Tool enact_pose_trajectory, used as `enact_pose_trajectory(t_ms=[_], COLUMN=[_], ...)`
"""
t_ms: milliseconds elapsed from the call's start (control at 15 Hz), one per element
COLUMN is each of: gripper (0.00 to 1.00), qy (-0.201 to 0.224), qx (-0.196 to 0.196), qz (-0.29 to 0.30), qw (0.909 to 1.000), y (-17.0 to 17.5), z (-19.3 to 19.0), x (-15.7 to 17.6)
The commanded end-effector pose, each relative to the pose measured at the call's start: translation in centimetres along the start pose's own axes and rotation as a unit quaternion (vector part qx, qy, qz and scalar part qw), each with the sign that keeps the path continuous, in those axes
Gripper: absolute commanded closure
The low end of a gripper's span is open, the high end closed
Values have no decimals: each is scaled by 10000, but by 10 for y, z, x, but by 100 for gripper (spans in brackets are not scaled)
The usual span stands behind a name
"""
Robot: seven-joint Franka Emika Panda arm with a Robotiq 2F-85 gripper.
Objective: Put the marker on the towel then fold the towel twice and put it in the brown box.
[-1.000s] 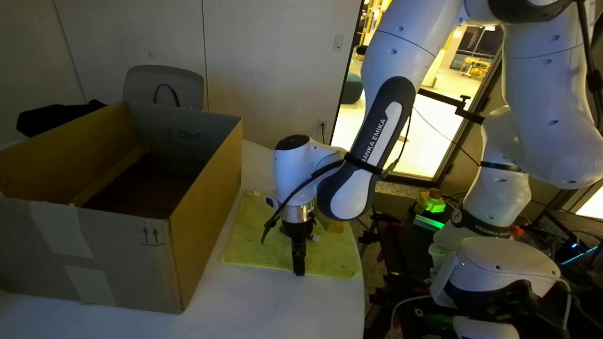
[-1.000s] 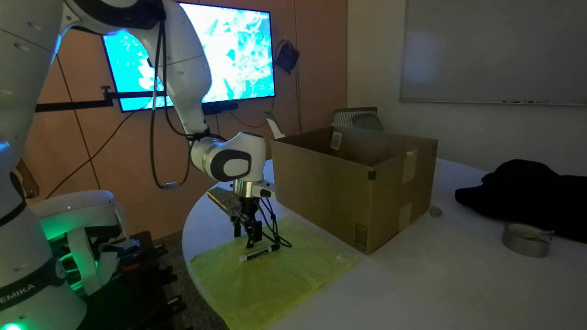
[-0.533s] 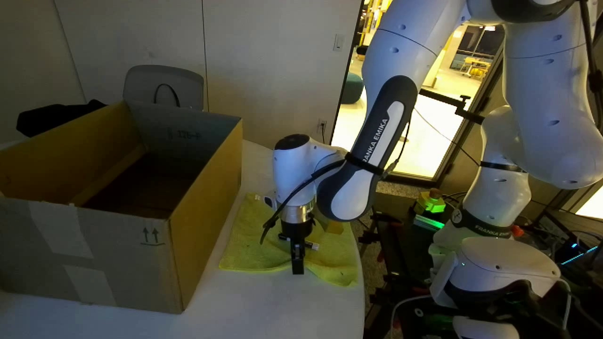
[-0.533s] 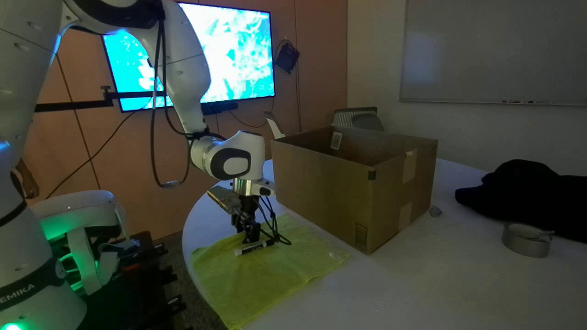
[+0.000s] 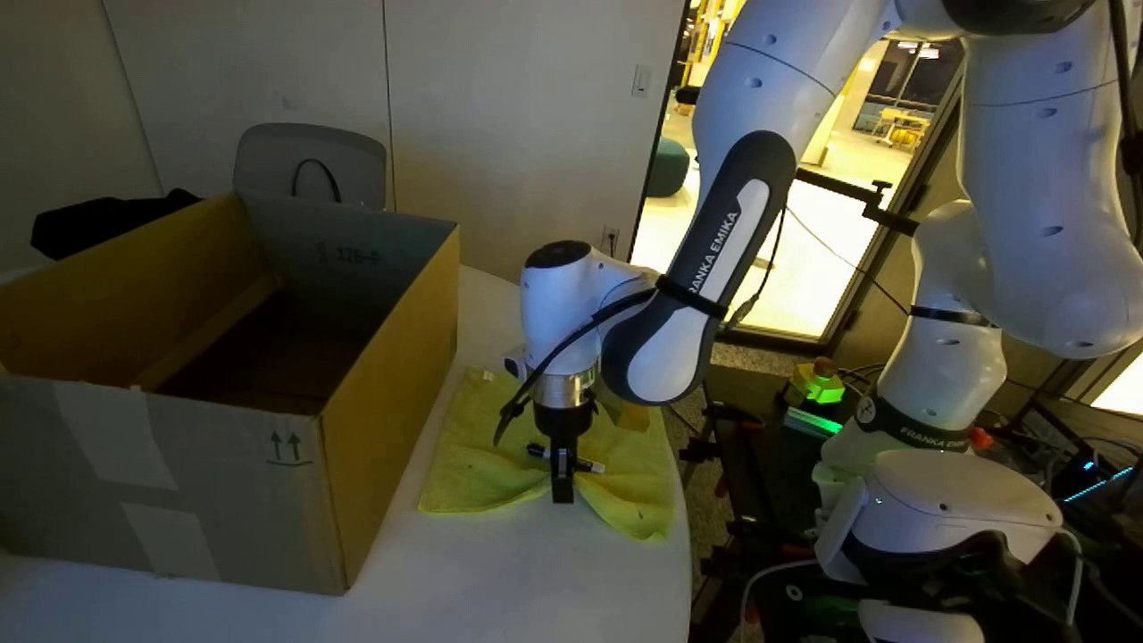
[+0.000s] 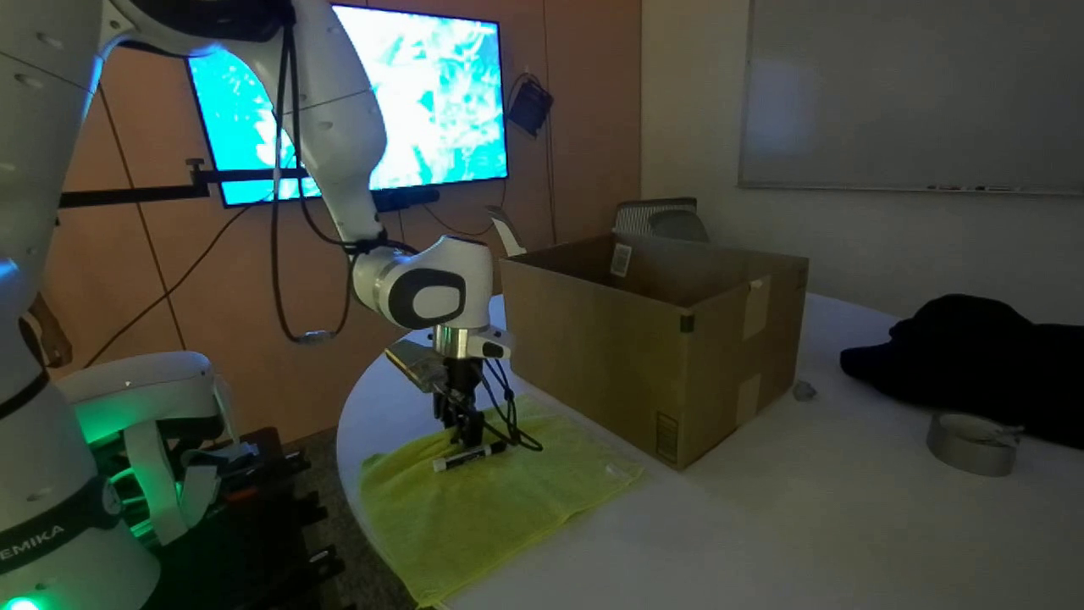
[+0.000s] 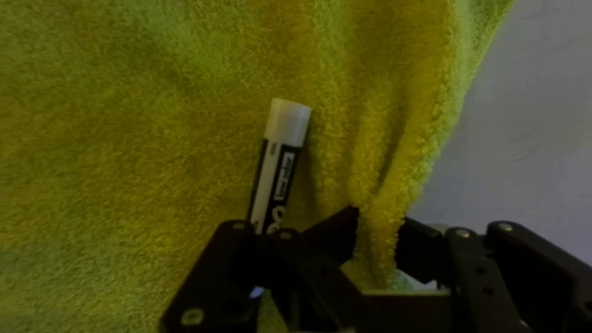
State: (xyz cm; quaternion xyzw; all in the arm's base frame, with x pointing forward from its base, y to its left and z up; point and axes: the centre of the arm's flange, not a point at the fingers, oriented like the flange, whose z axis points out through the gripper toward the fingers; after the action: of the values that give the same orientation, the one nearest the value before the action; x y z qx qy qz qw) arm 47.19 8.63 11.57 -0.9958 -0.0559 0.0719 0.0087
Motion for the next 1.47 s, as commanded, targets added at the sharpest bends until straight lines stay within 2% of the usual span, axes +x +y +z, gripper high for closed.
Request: enact_pose_trajectory(t_ms=[0, 267, 600, 1000, 1133, 1267, 1400], gripper=[95, 95, 95, 95, 95, 95, 95], qy=[380, 695, 658, 525, 490, 447, 386], qx=[64, 113, 175, 216, 194, 161, 192], qz=[196, 692, 1720, 3035, 3368, 3833, 4057], qw=[9991, 9951, 9827, 9511, 9401, 9224, 9130], y=[13, 40, 93, 149, 156, 164, 169], z=[-35, -55, -54, -42, -39, -36, -32], x=[-18, -25, -31, -36, -36, -35, -35])
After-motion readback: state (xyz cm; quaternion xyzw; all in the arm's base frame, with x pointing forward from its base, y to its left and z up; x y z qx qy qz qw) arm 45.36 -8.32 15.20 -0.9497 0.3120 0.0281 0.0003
